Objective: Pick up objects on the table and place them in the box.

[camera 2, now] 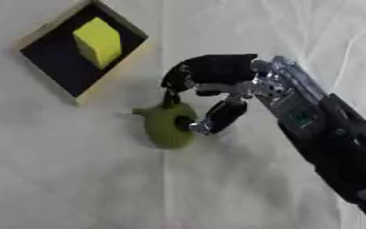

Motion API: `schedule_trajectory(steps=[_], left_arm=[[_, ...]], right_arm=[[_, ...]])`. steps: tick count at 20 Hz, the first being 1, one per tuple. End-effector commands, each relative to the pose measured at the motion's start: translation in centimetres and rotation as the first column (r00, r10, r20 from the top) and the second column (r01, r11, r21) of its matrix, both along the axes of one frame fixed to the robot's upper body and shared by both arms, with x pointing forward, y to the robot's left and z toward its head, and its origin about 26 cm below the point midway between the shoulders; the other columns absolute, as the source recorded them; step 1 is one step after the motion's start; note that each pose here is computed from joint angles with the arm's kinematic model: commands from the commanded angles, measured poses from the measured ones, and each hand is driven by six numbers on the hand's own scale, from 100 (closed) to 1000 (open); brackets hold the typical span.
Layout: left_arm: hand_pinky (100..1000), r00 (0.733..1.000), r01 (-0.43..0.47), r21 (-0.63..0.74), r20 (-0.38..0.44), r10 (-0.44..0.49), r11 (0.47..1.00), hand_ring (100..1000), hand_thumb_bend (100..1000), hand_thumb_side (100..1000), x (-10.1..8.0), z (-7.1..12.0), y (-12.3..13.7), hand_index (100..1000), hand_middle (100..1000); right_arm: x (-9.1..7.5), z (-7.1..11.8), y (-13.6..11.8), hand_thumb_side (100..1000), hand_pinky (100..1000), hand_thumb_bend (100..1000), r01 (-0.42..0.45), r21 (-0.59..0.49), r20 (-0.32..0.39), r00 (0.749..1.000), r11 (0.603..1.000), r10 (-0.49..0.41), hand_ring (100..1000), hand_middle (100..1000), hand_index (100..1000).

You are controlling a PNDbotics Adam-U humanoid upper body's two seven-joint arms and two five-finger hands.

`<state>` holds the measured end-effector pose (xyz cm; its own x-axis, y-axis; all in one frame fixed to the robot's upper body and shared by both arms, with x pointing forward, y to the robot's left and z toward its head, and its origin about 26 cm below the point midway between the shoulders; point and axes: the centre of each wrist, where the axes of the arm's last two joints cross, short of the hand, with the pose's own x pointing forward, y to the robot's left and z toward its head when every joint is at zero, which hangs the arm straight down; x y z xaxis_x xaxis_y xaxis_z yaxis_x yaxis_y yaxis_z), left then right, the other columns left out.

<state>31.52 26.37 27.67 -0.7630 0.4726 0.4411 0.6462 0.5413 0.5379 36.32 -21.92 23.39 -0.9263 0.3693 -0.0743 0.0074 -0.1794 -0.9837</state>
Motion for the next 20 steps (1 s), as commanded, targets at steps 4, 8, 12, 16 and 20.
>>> schedule_trajectory(steps=[4, 8, 12, 16, 20], left_arm=[[831, 1.0, -0.007, 0.012, 0.027, 0.007, 1.0, 634, 100, 672, -0.5, 0.7, 0.2, 802, 688], [831, 1.0, -0.005, 0.012, 0.025, 0.005, 1.0, 634, 100, 672, -0.4, 0.7, 0.2, 802, 689], [831, 1.0, -0.002, 0.012, 0.022, 0.002, 1.0, 634, 100, 672, -0.4, 0.7, 0.1, 802, 690], [831, 1.0, -0.001, 0.015, 0.021, 0.001, 1.0, 634, 100, 672, -0.4, 0.7, 0.1, 802, 691], [830, 1.0, -0.001, 0.017, 0.018, 0.0, 1.0, 634, 100, 672, -0.4, 0.6, 0.1, 801, 690]], right_arm=[[-0.1, 0.8, 0.1, 293, 801, 100, -0.104, -0.142, 0.034, 0.993, 0.984, 0.11, 681, 356, 578], [-0.1, 0.7, 0.3, 293, 779, 100, -0.1, -0.09, 0.04, 0.994, 0.991, 0.104, 654, 336, 563], [-0.2, 0.7, 0.5, 274, 760, 100, -0.109, -0.028, 0.047, 0.993, 0.994, 0.111, 633, 313, 544], [-0.6, 1.3, 0.8, 246, 753, 100, -0.149, 0.042, 0.072, 0.987, 0.988, 0.146, 624, 305, 541], [-1.5, 2.8, 1.1, 313, 751, 100, -0.222, 0.098, 0.136, 0.969, 0.97, 0.208, 625, 315, 549]])
